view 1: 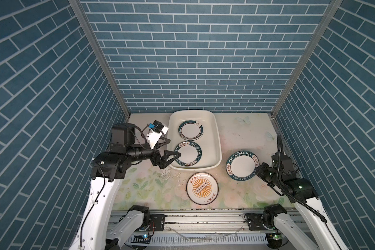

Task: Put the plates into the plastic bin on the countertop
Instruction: 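Lift the upright plate and carry it toward the bin with the right gripper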

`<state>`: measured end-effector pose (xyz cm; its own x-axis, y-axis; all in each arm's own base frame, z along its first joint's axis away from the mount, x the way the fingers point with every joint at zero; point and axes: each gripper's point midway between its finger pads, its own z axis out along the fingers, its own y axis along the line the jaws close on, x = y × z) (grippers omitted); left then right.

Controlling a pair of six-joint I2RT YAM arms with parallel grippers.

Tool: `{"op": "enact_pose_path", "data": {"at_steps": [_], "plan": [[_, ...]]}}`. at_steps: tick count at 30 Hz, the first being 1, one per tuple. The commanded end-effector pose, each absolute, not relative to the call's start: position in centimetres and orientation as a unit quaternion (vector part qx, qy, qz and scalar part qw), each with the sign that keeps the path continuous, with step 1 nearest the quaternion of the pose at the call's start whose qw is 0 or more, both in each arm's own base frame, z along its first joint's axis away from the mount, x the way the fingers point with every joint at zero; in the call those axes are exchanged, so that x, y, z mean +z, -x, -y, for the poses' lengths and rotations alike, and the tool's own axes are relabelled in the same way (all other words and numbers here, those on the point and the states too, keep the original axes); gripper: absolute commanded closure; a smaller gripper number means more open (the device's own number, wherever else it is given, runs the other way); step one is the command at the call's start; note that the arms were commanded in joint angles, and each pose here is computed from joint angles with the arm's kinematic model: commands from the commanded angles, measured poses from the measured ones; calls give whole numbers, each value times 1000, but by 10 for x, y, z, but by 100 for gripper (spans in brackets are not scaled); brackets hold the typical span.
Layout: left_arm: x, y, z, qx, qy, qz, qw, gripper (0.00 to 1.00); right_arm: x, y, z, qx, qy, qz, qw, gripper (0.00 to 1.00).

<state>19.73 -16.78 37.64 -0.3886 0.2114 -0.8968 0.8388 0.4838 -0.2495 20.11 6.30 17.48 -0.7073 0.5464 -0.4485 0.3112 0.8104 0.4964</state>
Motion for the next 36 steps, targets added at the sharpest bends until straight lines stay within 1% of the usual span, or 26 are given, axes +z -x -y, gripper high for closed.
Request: {"op": "enact_pose_path", "data": {"at_steps": [1, 11, 18, 25, 28, 36], "plan": [[385, -195, 169, -365, -358, -740, 438, 0, 194, -206, -58, 183, -220, -901, 325, 100], [385, -195, 168, -364, -358, -740, 438, 0, 230, -229, -67, 191, -194, -897, 349, 100], [372, -198, 167, -361, -348, -748, 435, 0, 248, -249, -80, 211, -176, -894, 355, 100], [376, -198, 165, -359, -346, -747, 439, 0, 274, -274, -93, 224, -150, -891, 365, 100], [375, -198, 165, -359, -346, -747, 439, 0, 282, -284, -96, 224, -144, -890, 369, 100], [374, -199, 164, -358, -344, -749, 439, 0, 291, -307, -118, 257, -121, -887, 365, 100]]}}
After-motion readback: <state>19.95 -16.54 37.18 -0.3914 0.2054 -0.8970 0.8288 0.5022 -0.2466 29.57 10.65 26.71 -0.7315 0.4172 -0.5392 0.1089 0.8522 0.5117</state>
